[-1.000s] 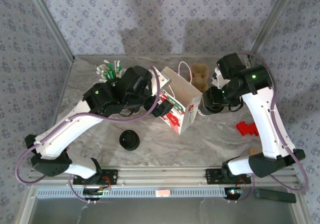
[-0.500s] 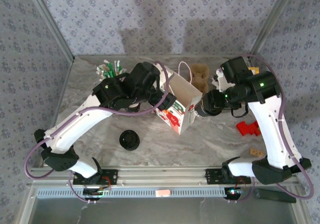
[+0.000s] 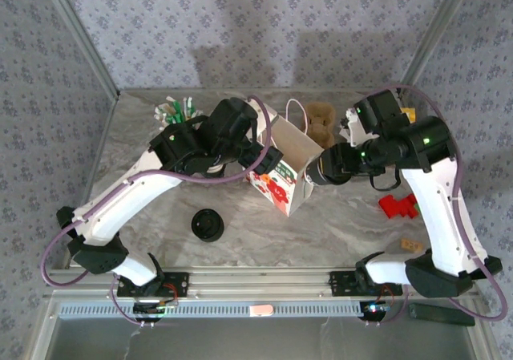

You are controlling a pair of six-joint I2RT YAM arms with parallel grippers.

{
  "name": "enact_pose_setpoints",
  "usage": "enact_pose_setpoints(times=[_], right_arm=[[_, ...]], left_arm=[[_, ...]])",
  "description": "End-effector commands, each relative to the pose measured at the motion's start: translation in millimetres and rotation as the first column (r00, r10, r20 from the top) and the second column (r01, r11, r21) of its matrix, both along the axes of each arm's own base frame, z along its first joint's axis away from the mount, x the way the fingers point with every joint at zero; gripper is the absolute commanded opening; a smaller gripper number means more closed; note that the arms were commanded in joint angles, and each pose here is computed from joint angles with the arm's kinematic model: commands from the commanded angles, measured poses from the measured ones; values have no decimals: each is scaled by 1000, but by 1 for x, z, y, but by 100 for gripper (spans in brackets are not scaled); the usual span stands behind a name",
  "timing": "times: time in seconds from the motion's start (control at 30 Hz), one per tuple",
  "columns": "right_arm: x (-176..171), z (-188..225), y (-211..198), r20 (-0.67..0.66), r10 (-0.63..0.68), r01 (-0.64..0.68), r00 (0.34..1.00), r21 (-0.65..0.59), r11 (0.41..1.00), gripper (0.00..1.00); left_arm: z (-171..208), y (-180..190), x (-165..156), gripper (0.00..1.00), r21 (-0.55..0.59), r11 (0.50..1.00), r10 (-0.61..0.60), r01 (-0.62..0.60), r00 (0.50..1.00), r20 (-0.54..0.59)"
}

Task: Pack the takeout coffee

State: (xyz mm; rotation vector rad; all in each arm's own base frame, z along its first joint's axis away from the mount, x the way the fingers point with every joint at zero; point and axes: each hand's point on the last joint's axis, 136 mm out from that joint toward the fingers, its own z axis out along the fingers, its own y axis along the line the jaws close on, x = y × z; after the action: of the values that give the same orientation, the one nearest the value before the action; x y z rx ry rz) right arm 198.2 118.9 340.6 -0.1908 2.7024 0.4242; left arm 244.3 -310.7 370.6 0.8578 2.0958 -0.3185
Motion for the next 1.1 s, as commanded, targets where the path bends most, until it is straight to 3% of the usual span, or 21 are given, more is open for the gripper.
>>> enact_pose_setpoints(times=[0.0, 0.67, 1.07], right_arm=[[-41, -4, -20, -118, -15, 8, 993, -61, 998, 57], [-37, 21, -9, -55, -5, 6, 998, 8, 1000, 56], [-11, 39, 9, -20, -7, 8, 1000, 41, 999, 54]], left_arm=[[15, 10, -2, 100, -31, 999, 27, -27, 1000, 10], [14, 21, -7, 100, -40, 998, 58, -58, 998, -3], [18, 28, -11, 100, -54, 996, 69, -69, 998, 9]])
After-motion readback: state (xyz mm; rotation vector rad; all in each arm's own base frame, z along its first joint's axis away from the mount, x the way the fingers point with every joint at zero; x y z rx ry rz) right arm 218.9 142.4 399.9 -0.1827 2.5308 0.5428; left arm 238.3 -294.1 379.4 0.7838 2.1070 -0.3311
